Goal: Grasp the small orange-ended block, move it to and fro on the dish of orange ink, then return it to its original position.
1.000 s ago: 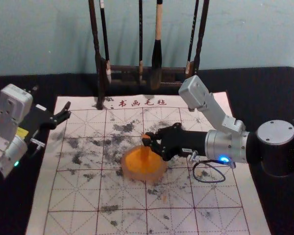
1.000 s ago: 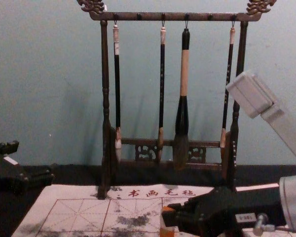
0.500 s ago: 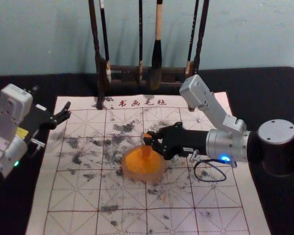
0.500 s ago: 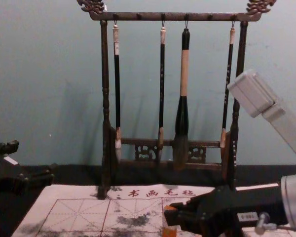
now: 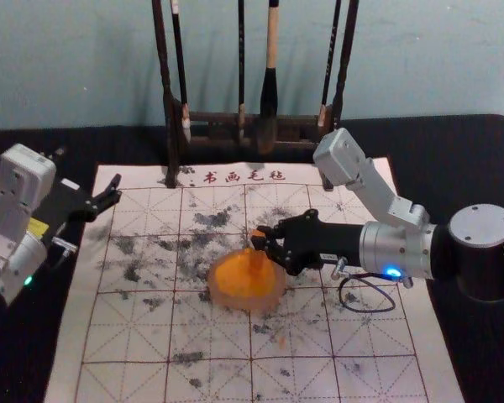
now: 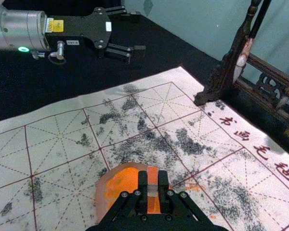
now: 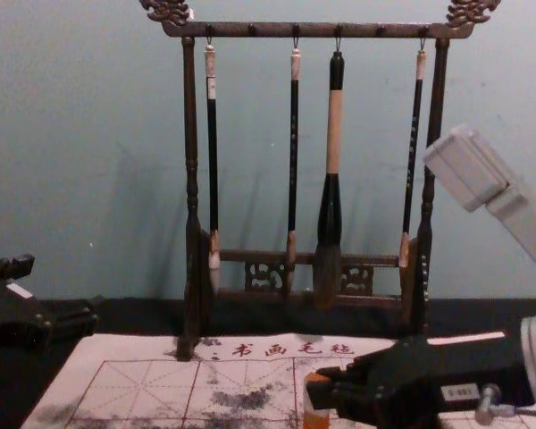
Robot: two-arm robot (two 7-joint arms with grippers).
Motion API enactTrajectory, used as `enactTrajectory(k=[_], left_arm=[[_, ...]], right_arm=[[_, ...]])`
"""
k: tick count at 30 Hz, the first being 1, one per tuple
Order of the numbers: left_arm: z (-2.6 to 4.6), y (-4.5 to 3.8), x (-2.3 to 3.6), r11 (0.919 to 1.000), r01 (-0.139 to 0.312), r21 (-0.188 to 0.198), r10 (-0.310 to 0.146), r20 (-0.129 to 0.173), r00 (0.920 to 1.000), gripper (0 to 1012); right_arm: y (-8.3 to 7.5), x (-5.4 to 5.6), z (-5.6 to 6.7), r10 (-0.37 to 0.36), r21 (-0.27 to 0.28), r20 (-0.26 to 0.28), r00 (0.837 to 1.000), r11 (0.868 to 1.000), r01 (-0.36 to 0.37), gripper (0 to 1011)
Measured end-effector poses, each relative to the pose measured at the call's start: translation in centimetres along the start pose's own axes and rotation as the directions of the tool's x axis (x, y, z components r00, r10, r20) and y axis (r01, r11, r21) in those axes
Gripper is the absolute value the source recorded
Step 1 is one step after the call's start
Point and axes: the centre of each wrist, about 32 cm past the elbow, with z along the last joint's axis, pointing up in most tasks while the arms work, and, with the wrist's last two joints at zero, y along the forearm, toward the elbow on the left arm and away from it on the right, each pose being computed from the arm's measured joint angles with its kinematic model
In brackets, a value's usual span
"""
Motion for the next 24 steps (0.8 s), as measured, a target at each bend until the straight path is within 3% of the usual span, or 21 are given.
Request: enactTrajectory(k=[24], left_arm=[[0.00,0.00,0.00,1.0000,0.000,0.000,0.000,0.000,1.0000,1001]], right_arm=[[-0.83,-0.83,-0.26,0.048,0.007,0.014,0.999,0.999,-0.048,125]])
